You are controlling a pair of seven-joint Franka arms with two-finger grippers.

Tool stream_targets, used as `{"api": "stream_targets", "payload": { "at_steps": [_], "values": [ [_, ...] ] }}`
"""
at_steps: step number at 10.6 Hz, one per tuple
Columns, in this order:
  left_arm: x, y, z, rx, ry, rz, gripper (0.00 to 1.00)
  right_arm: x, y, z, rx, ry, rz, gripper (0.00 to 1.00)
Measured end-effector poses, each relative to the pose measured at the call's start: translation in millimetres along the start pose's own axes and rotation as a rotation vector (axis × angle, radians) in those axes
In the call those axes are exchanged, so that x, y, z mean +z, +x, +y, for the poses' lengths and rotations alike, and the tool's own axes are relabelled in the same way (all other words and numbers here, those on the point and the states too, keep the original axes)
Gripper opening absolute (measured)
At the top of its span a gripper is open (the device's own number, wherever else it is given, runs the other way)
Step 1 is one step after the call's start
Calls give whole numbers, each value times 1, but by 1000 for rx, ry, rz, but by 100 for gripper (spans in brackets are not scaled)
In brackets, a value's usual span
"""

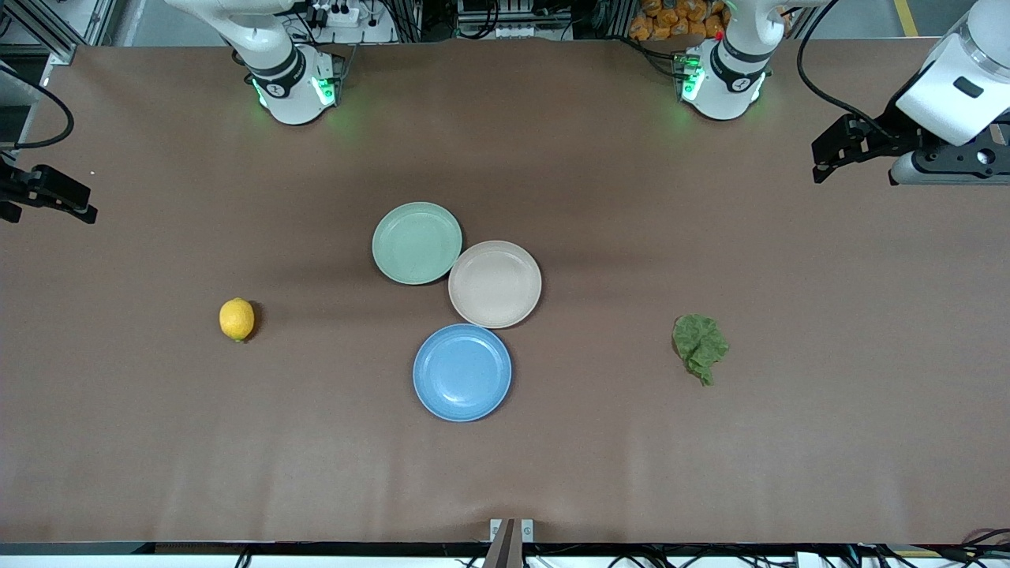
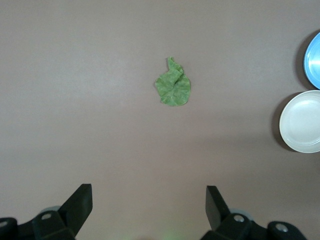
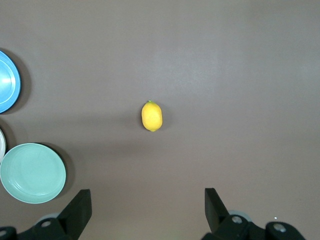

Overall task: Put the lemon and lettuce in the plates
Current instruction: 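Move the right gripper toward the lemon while the left gripper approaches the lettuce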

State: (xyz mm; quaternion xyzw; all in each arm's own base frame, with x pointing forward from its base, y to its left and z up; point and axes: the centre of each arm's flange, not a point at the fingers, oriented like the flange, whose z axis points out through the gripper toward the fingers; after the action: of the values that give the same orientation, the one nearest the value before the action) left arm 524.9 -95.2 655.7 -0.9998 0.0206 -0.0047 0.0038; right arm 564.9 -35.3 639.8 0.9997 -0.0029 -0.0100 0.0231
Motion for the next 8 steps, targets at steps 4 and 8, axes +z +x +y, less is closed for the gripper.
{"api": "stream_targets", "payload": {
  "at_steps": [4,8],
  "values": [
    [9,4,0,0,0,-17,100,0,0,0,0,0,0,100],
    [57,29,5,11,-2,-98,100,3,1,0,0,0,-7,100]
  ]
}}
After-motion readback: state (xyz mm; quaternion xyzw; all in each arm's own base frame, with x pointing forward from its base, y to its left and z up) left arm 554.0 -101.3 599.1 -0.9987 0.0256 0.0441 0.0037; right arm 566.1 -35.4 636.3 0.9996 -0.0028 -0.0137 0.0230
